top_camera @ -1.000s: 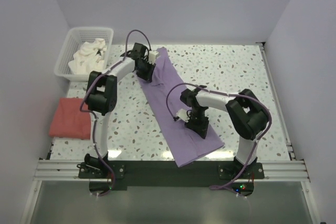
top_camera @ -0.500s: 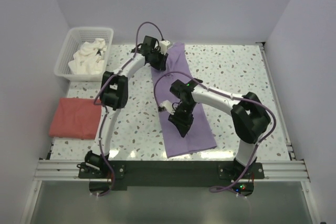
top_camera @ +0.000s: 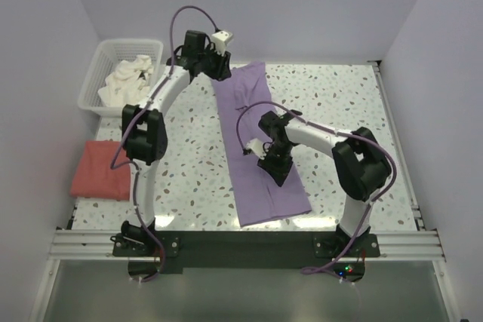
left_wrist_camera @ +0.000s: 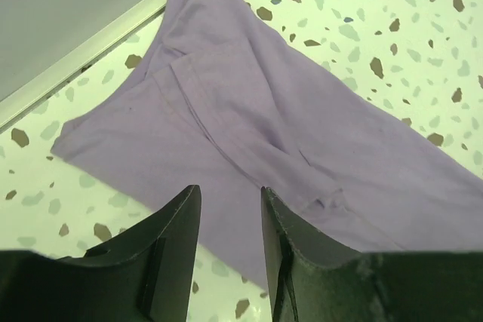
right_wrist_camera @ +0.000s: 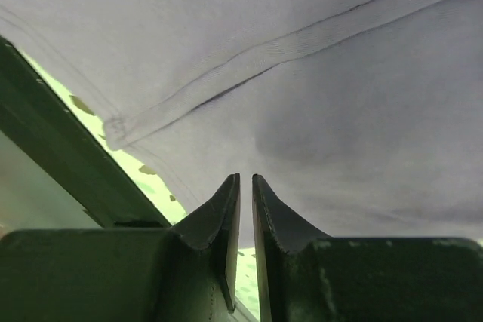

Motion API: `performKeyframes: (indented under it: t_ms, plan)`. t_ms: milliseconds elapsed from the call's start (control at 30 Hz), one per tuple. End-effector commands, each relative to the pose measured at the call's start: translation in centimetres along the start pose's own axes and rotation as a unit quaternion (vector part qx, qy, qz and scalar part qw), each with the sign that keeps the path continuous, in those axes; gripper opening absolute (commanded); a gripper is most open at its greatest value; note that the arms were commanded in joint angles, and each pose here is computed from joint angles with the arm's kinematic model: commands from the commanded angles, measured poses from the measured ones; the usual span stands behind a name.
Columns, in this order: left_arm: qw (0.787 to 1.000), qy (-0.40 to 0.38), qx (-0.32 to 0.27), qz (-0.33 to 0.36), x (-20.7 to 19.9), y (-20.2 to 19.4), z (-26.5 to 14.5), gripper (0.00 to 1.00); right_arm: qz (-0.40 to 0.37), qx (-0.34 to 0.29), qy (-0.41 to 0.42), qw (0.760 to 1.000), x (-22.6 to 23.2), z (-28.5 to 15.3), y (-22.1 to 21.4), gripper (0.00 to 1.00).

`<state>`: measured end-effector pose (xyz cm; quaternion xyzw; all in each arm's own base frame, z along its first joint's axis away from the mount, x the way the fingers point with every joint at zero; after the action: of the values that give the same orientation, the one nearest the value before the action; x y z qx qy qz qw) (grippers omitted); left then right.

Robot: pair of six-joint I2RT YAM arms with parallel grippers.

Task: Fold and stack the t-shirts
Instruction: Fold the tshirt

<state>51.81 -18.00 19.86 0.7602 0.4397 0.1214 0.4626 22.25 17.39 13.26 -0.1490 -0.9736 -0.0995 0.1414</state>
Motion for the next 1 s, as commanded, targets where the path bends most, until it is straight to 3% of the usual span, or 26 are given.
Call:
performKeyframes:
  t_ms: [0, 133, 367, 533, 733, 767, 833, 867, 967]
  plan:
    - [1.000, -0.015, 0.011, -0.003, -0.9, -0.1, -2.6, 0.43, -0.021, 0.043, -0.017, 0.999, -0.5, 2.3, -0.6, 0.16]
    - [0.999, -0.022, 0.034, -0.024, -0.8, -2.2, -3.4, 0.43, -0.027, 0.050, 0.011, 0.998, 1.1, 4.4, 0.2, 0.15]
    - [0.994, -0.045, 0.081, -0.051, -1.9, -6.2, -4.9, 0.43, -0.020, -0.007, 0.067, 0.998, 3.6, 6.7, 3.8, 0.16]
    - [0.993, -0.055, 0.094, -0.044, -2.8, -7.7, -7.1, 0.44, -0.029, -0.036, 0.044, 0.998, 3.7, 4.6, 5.2, 0.20]
    - [0.995, -0.088, 0.046, 0.028, -4.1, -6.7, -13.2, 0.50, -0.109, -0.135, -0.062, 0.983, 6.0, -3.9, 4.8, 0.39]
    - [0.994, -0.090, 0.039, 0.043, -4.5, -6.9, -14.2, 0.50, -0.132, -0.152, -0.095, 0.975, 6.1, -5.2, 4.6, 0.48]
    - [0.989, -0.113, 0.023, 0.094, -6.1, -8.1, -16.9, 0.51, -0.173, -0.203, -0.143, 0.953, 7.5, -8.3, 3.4, 0.56]
    - [0.987, -0.119, 0.019, 0.109, -6.8, -8.8, -17.8, 0.52, -0.199, -0.204, -0.164, 0.944, 7.4, -8.2, 2.5, 0.63]
    - [0.972, -0.156, 0.028, 0.174, -8.9, -13.7, -20.5, 0.53, -0.262, -0.211, -0.199, 0.920, 8.4, -8.3, -0.8, 0.69]
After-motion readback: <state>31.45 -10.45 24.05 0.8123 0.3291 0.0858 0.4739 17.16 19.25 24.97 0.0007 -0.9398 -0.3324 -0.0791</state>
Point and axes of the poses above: each gripper's point midway between its finger pads, its own z axis out along the fingers, its own x axis along the line the jaws close on, y = z × x, the point moved 9 cm from there along -z, back along the fingers, and after that the axes turned 8 degrees about -z, right-handed, at the moved point
